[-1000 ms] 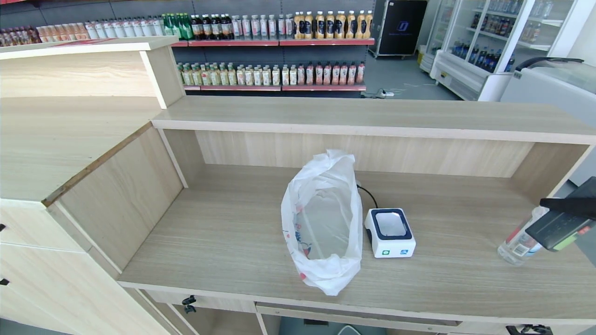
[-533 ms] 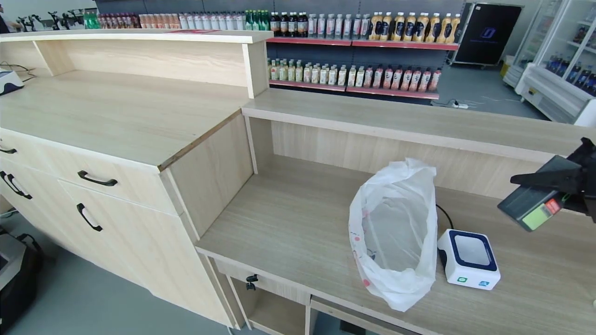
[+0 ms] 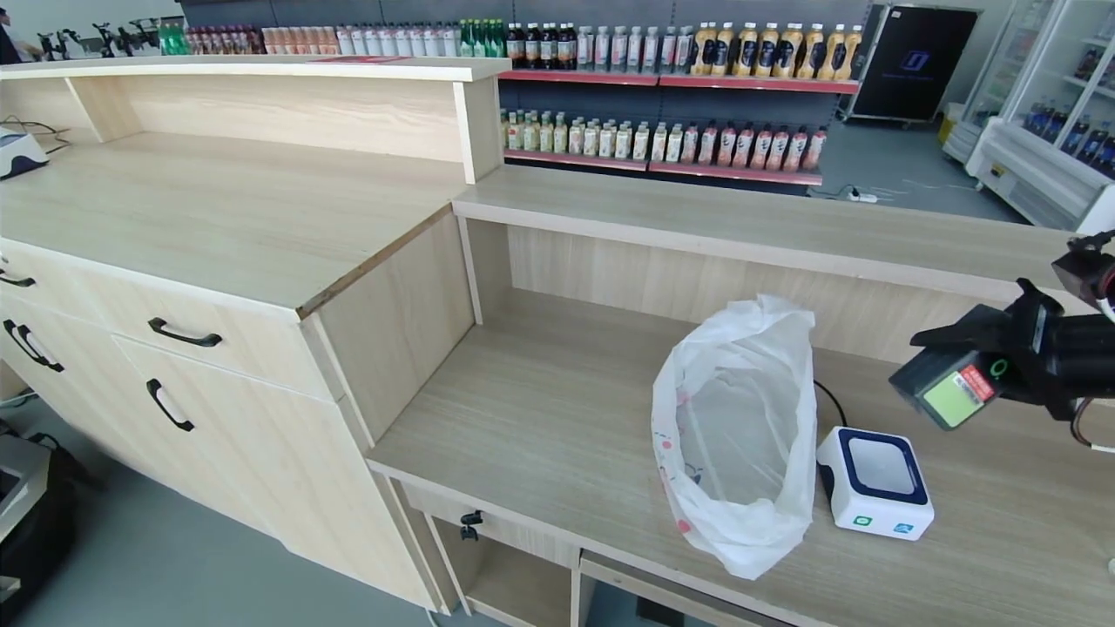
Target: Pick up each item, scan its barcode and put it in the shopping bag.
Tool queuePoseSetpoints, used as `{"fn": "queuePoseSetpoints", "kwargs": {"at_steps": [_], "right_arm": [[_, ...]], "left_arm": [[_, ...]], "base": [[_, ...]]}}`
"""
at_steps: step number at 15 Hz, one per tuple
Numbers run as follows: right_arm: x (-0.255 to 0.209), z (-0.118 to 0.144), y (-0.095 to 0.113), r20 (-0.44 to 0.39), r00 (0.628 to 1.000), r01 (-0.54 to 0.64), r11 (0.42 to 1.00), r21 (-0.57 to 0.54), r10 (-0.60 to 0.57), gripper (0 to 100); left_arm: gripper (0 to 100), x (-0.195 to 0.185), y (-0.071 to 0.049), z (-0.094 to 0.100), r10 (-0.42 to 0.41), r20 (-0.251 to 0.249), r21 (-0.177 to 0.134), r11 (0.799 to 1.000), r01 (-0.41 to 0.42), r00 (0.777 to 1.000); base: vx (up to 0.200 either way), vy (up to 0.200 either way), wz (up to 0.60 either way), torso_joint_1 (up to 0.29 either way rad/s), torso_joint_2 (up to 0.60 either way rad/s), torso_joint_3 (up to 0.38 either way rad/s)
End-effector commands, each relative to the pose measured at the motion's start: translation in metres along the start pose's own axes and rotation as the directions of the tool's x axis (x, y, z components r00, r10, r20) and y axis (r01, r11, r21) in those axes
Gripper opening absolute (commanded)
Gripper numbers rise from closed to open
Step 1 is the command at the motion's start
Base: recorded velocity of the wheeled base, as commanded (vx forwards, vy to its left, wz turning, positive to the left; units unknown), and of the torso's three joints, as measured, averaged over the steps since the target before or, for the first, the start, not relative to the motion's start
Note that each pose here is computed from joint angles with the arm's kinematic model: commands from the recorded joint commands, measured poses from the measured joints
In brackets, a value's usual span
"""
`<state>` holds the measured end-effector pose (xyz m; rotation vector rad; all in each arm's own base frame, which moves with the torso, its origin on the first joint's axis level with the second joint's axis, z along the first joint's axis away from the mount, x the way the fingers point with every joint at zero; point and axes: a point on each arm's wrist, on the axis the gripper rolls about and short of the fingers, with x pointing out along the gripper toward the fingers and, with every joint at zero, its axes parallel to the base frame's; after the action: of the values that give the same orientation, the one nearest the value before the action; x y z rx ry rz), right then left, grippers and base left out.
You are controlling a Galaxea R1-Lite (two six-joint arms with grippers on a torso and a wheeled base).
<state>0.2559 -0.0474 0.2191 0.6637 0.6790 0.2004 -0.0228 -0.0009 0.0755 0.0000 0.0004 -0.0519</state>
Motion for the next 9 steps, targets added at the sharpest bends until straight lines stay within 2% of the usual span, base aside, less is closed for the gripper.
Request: {"fn": "queuePoseSetpoints", "kwargs": {"at_steps": [1, 3, 9], "right_arm": [[0.027, 0.001, -0.002, -0.044, 0.997, 0.058, 0.998, 0.009, -0.058, 0], [0.040, -0.002, -0.003, -0.055, 0.991, 0.121, 0.993, 0.003, -0.121, 0], [0.075, -0.017, -0.009, -0.172, 0.973, 0.157, 0.988, 0.000, -0.155, 0]], "left_arm": [[100, 0.000, 0.000, 0.000, 0.000, -0.001, 0.000, 1.000, 0.000, 1.000], [100, 0.000, 0.000, 0.000, 0.000, -0.001, 0.000, 1.000, 0.000, 1.000], [100, 0.000, 0.000, 0.000, 0.000, -0.001, 0.000, 1.000, 0.000, 1.000]], "base": [[0.000, 0.000, 0.00, 0.000, 0.00, 0.000], [0.000, 0.000, 0.00, 0.000, 0.00, 0.000], [0.000, 0.000, 0.00, 0.000, 0.00, 0.000]]}}
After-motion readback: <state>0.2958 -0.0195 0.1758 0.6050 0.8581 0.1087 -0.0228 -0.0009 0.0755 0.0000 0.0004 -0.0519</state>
